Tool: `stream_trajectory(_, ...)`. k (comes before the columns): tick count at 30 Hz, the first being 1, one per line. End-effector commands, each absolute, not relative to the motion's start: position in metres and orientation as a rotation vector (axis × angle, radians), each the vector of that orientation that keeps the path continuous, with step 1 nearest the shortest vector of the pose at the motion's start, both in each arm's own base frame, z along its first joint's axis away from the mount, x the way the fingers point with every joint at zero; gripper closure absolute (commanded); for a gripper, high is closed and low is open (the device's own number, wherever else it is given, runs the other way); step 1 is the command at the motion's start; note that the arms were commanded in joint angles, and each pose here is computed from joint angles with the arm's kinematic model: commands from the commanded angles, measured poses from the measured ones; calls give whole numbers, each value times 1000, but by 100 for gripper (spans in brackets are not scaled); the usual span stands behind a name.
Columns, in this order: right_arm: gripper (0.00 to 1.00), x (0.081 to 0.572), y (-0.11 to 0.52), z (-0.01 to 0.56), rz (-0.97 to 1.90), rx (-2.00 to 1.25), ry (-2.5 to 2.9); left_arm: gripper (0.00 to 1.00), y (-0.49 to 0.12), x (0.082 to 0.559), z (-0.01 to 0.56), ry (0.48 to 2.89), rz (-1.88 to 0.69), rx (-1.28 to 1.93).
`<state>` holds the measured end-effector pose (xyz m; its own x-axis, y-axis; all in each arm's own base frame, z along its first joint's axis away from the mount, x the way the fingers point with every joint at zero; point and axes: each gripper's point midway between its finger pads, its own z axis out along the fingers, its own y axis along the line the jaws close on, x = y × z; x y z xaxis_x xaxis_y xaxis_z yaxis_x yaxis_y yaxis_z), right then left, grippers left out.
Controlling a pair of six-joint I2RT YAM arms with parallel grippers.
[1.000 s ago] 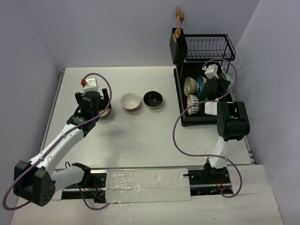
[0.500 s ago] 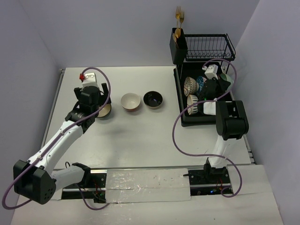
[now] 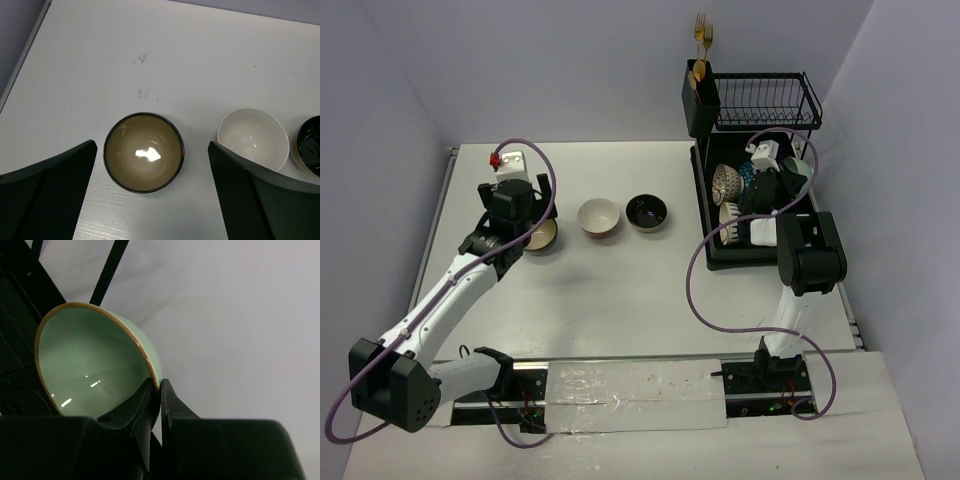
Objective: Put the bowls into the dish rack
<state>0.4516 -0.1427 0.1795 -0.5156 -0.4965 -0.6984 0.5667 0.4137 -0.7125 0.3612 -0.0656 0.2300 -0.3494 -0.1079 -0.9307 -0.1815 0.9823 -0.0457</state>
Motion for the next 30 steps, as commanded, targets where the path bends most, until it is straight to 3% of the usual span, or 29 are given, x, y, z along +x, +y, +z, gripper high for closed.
stream_trajectory(1,100,442,-144,154,-1344,26,1742,1,-66,367,249,1889,60,-222)
stream_trajectory(28,100,465,-97,129,-1185,-57,1833,2,-75,383,256,1922,62,-224)
stream_trajectory(30,84,464,-96,132,-1182,-43,1829,2,-74,382,254,1925,67,-225)
